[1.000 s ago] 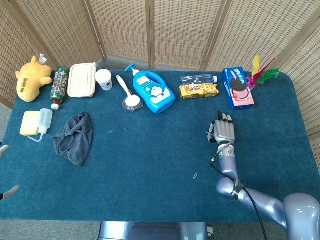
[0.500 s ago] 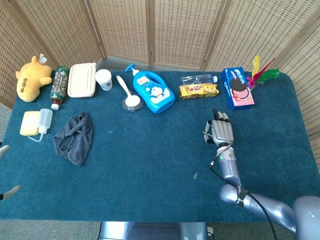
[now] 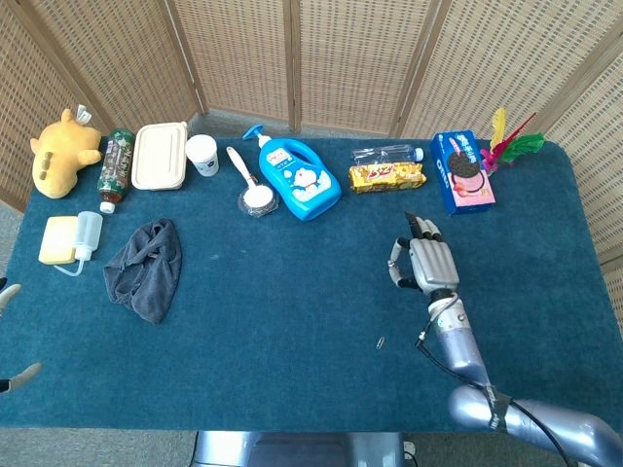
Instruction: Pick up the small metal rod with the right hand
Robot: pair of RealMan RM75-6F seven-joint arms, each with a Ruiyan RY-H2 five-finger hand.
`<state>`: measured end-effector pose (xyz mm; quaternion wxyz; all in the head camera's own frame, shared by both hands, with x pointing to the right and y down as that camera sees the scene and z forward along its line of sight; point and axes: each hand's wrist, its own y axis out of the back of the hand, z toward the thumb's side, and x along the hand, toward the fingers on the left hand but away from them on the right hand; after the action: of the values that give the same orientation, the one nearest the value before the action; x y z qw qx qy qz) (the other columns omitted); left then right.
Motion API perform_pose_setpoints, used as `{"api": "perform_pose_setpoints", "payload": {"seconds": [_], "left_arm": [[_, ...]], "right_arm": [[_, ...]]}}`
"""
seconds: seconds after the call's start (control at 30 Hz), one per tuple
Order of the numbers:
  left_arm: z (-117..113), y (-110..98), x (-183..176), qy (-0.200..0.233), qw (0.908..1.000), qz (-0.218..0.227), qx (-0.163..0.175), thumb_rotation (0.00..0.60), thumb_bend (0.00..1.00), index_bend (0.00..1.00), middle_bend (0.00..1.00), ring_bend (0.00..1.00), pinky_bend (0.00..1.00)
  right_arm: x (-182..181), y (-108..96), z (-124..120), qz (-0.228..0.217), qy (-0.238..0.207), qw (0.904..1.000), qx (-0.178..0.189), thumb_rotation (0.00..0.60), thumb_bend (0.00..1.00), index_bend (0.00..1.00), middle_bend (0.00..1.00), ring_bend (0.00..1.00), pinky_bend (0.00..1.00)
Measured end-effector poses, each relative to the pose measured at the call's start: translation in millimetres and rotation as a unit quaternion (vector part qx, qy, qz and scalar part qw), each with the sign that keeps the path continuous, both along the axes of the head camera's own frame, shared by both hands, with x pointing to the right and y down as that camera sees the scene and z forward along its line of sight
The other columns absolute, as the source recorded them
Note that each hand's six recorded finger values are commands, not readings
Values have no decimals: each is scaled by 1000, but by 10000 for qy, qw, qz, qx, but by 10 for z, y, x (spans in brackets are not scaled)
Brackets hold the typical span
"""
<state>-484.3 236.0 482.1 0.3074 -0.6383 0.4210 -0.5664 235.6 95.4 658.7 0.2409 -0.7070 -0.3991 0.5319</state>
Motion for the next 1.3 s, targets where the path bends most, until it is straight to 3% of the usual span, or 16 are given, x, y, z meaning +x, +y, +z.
{"api": "perform_pose_setpoints", "payload": {"seconds": [0.2, 0.4, 0.77, 1.3], "left_arm": [[0, 6, 6, 6, 10000, 11, -2, 600, 206, 0, 0, 0, 0], [11, 14, 29, 5, 10000, 43, -24, 600, 206, 0, 0, 0, 0], [27, 25, 54, -10, 10000, 61, -57, 600, 206, 0, 0, 0, 0], [54, 36, 94, -30, 9999, 99, -110, 600, 206, 0, 0, 0, 0]], "right_arm": [[25, 128, -286, -144, -338, 9993, 45, 600, 457, 612, 30, 0, 0], [30, 271, -410, -270, -579, 9979, -58, 600, 458, 611, 31, 0, 0], [58, 551, -406, -592, -661, 9954, -353, 600, 463, 612, 31, 0, 0], [-125, 930, -390, -1013, -1207, 9838, -857, 600, 463, 611, 36, 0, 0]]}}
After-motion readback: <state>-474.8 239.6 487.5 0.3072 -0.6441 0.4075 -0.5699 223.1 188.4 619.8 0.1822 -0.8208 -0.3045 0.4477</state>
